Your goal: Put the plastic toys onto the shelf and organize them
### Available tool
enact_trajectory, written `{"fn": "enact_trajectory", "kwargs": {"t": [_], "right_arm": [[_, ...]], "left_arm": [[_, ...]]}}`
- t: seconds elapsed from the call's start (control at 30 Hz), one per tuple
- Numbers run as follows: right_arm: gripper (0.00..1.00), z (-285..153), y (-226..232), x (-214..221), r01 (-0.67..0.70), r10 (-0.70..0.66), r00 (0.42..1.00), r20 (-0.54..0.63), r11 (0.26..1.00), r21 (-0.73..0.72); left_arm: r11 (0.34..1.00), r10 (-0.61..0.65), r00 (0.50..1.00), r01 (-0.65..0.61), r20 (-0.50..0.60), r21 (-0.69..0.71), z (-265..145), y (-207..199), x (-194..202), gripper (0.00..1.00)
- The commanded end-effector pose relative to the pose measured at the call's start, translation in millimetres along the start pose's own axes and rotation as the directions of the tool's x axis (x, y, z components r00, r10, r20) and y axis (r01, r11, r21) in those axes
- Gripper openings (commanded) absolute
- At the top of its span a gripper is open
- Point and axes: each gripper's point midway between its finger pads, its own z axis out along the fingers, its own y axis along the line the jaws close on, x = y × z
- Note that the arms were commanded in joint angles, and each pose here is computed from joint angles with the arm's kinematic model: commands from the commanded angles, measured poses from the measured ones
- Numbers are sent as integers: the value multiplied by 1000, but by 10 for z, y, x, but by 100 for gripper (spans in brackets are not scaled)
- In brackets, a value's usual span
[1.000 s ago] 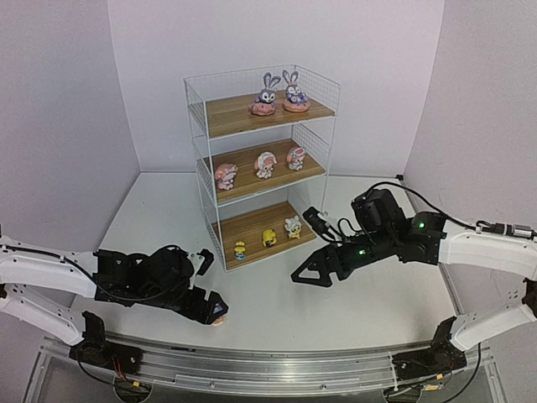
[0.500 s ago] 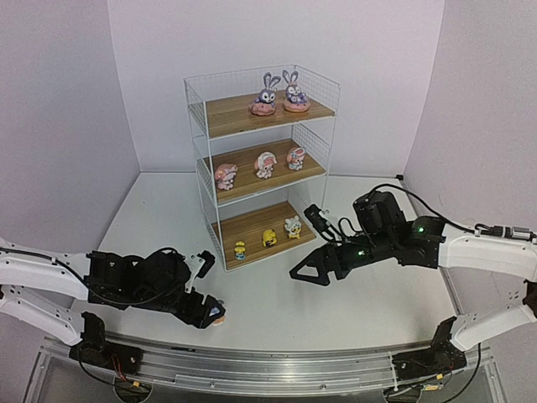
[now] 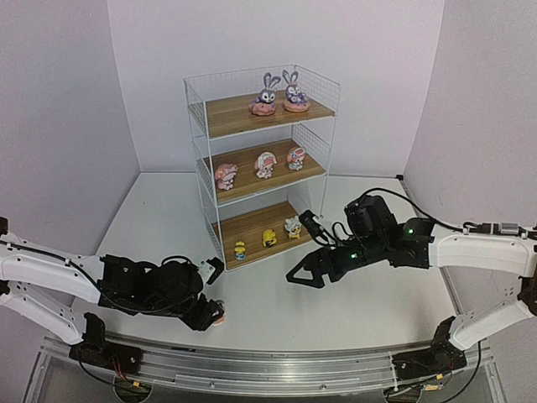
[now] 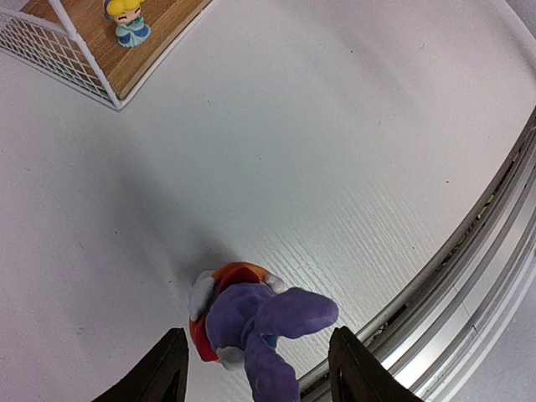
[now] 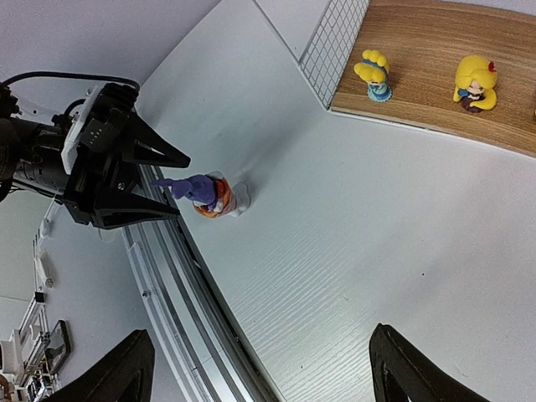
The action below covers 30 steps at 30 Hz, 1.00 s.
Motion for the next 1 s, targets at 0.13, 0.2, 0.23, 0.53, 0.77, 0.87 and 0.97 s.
{"fn": "enact_trajectory", "kwargs": {"t": [0.13,0.2,0.23,0.53,0.77,0.87,0.97], "right_arm": [[85,2,20,-15,18,-17,1000,15,1000,-13],[85,2,12,-18,21,-21,1000,16,1000,-10],[85,8,9,-15,22,-22,1000,15,1000,-8],[85,55,-37,14,6,-6,1000,1,1000,4],[86,24,-11,30,7,-7,1000,4,1000,-7],[87,-22,130,-69,72,-71,997,27,996,-50],[89,-55,423,-134,284,-280,956,82,958,-38]], "left_arm": [[999,35,994,-33,104,-18,-4,-91,-337,48],[999,44,994,-42,99,-22,18,-99,-338,44],[999,47,994,-45,102,-23,20,-105,-349,41],[998,54,992,-50,115,-35,31,-74,-346,10],[999,-39,981,34,192,32,-99,-166,-533,0],[967,-235,937,198,257,163,-334,-342,-844,0],[892,-443,860,394,254,223,-580,-384,-1101,0]]}}
